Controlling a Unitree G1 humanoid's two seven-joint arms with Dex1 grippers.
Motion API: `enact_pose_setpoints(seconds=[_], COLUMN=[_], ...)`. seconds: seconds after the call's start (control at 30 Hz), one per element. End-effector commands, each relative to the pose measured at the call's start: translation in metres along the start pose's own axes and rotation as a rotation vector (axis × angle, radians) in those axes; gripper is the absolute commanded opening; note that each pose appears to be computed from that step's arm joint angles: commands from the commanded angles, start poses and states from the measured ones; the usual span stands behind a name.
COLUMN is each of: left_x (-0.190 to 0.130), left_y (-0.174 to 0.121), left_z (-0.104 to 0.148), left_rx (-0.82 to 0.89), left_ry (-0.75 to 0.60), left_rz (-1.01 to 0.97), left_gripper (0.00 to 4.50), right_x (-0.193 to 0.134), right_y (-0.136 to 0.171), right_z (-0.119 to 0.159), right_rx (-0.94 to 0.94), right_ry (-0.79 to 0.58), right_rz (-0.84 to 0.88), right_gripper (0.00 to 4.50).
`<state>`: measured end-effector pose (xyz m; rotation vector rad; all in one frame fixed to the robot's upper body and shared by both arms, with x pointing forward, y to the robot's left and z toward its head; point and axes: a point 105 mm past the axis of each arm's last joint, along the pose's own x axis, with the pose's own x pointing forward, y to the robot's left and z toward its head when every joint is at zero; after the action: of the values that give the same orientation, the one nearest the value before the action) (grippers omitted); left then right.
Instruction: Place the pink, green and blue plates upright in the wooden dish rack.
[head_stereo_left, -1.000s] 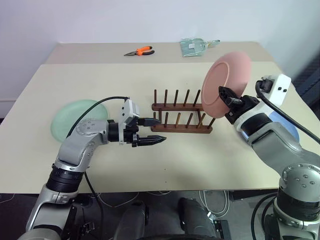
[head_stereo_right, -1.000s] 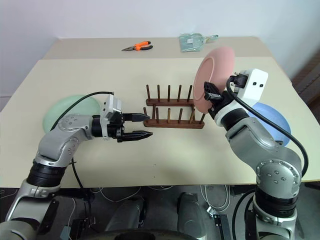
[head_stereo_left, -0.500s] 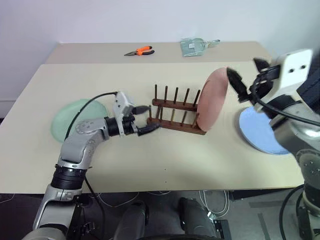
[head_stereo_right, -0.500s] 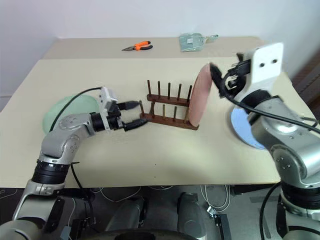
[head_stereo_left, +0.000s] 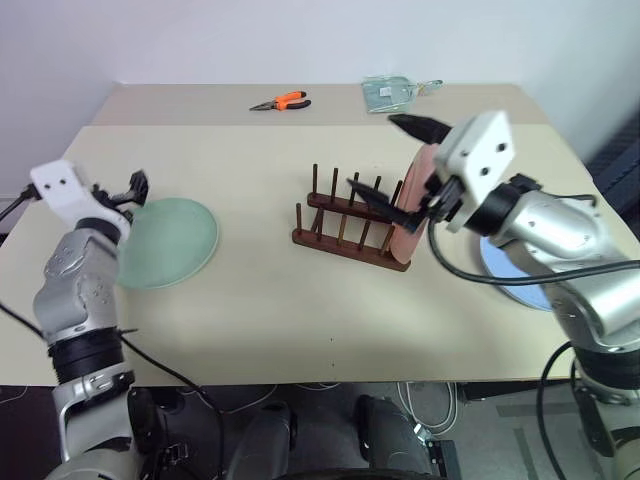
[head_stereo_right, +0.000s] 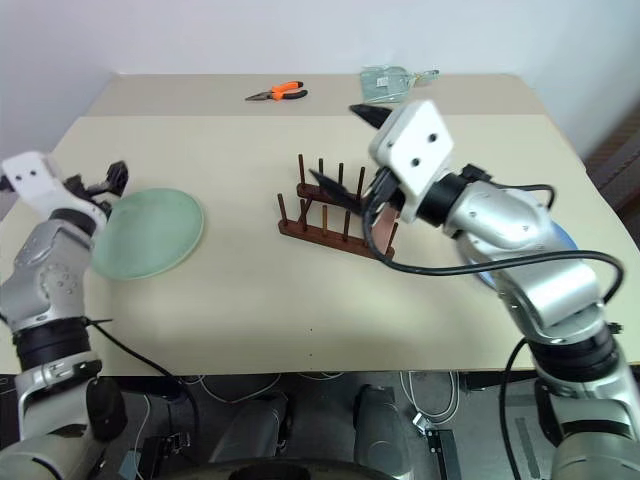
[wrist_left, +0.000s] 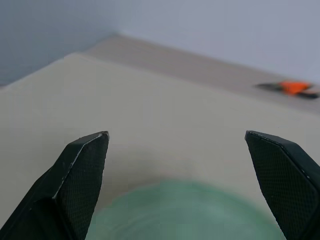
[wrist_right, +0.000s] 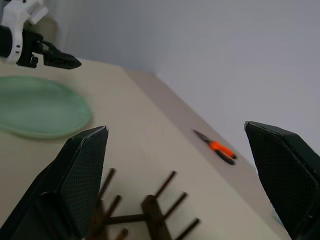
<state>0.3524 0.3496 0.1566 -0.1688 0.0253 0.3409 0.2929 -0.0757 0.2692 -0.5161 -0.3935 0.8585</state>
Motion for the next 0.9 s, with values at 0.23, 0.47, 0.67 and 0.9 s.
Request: enact_pose_setpoints(seconds=[0.23, 0.47, 0.67, 0.9], left_x=[-0.024, -0.025, -0.015, -0.019], left_y=[0.019, 0.0, -0.034, -0.097], left_z=[-0.045, -0.07, -0.036, 0.038], left_rx=[-0.33, -0.52, -0.513, -0.358], left_ry=[0.226, 0.33, 0.198, -0.08], left_rz=[0.12, 0.096, -0.066, -0.362], left_gripper=[4.5, 3.69, 0.8, 0.02], right_x=[0.008, 0.007, 0.006, 0.014], right_y=[0.024, 0.029, 0.026, 0.023], right_z=[-0.006, -0.012, -0.014, -0.014], right_rx=[-0.014, -0.026, -0.076, -0.201], right_ry=[-0.038, -0.017, 0.004, 0.016], right_rz=[0.067, 0.065, 0.059, 0.077], right_gripper=[4.46, 4.5, 4.5, 4.5])
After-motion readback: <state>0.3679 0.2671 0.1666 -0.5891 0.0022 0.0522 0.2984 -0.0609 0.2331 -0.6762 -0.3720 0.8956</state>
